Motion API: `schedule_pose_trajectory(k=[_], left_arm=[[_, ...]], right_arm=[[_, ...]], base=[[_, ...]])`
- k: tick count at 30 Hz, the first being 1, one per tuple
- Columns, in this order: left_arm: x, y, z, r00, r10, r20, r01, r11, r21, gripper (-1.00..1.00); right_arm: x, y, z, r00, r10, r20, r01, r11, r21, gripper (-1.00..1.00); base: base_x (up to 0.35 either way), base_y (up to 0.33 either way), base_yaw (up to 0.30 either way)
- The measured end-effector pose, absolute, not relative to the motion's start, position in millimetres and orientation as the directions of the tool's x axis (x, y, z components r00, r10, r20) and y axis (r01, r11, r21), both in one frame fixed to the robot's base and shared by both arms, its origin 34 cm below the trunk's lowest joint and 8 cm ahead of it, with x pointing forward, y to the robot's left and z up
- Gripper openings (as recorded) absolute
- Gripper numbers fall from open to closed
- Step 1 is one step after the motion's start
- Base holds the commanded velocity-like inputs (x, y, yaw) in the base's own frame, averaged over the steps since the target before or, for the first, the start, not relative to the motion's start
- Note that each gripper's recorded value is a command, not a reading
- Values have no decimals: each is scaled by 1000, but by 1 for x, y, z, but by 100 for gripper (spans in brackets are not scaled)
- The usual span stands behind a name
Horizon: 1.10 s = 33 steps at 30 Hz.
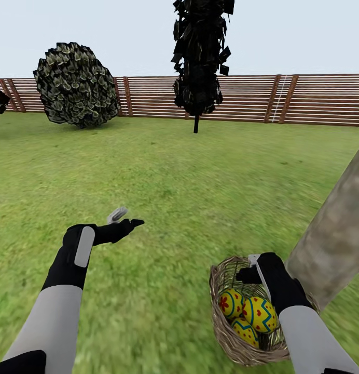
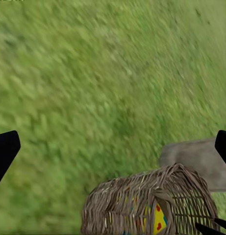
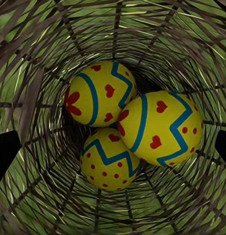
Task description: Take the three Easter eggs out of the wicker basket on the lawn in the garden, then place them on the lawn next to a single tree (choose any tree) so that all three eggs are next to the same tree and none are left in the basket.
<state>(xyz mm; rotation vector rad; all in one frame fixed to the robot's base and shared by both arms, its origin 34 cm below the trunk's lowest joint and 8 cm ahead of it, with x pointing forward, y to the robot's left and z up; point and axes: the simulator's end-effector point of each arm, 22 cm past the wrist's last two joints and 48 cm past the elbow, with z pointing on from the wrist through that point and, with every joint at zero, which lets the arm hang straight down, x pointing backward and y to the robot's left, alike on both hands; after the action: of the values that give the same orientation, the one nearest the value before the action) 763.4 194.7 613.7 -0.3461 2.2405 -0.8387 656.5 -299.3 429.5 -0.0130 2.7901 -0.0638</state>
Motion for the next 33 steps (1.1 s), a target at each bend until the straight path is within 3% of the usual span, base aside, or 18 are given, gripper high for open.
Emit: schedule_pose_trajectory(k=[24,31,33], left_arm=[[764,195,614,-712,-462,-528,-1,753,-658,100],[763,193,614,-713,-461,-528,0,753,-658,100],[763,193,614,-713,-461,-528,0,753,-658,100]], right_arm=[[667,-301,432,-918,-35,-394,-14,998,-55,100],[667,-350,438,-917,-50,-396,3,991,-130,100],[668,-369,444,-914,-128,-384,-54,979,-196,100]], base=[[0,0,0],[0,0,0],[0,0,0]])
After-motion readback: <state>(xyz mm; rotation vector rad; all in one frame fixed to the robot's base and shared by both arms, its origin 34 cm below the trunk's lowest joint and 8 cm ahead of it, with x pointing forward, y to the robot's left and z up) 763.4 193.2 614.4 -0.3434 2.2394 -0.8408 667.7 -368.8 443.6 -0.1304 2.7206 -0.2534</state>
